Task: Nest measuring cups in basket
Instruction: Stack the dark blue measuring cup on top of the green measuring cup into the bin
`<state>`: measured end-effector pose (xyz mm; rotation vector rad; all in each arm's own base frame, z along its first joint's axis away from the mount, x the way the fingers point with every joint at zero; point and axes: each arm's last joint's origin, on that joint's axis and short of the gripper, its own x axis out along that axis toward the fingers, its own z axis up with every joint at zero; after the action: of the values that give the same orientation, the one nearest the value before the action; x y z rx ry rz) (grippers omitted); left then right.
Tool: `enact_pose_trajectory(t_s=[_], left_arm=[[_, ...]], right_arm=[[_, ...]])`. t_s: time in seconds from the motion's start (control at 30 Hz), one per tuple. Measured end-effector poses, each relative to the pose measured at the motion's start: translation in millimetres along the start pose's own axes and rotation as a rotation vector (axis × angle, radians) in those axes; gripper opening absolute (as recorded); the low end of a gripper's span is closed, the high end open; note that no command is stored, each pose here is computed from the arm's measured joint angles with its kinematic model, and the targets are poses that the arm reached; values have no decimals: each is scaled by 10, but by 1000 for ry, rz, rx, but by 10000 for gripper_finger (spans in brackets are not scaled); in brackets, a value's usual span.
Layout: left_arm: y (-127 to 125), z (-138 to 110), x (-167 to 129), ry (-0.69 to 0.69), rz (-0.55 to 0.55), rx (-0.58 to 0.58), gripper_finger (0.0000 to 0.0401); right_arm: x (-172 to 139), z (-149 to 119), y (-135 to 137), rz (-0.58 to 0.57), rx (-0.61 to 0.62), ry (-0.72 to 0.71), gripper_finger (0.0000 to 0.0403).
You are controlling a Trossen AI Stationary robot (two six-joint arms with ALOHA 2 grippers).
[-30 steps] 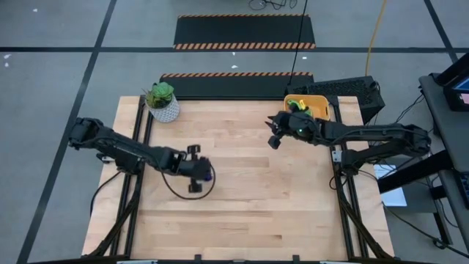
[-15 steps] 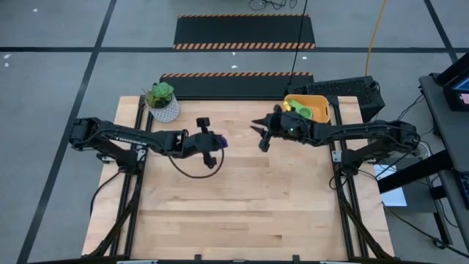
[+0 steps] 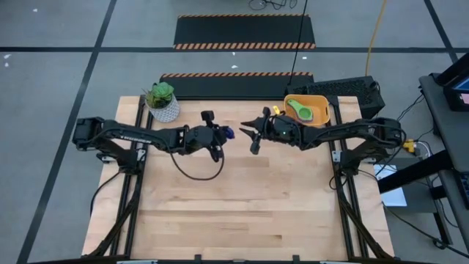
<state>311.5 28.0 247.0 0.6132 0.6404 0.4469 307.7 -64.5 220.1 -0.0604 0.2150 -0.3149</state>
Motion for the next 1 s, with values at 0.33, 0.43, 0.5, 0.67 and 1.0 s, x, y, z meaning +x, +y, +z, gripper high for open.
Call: enact_pose_trajectory(t_s=[0.33,0.43,0.5,0.67,1.0], left_arm=[[-40,-120,309,51,33,-40,10],[-82,-149,397,55,35,-72,10],[-76,-167,437,58,44,-94,11],[-71,-165,469,45,57,-119,11],[-77,-135,459,18,58,-118,15]], right_arm=[[-5,37,80,17,-52,-23,97],[-5,41,91,-2,-69,-13,97],[-5,16,87,-22,-90,14,97],[38,-69,99,-16,-120,58,97],[185,-221,125,-48,-147,65,109]])
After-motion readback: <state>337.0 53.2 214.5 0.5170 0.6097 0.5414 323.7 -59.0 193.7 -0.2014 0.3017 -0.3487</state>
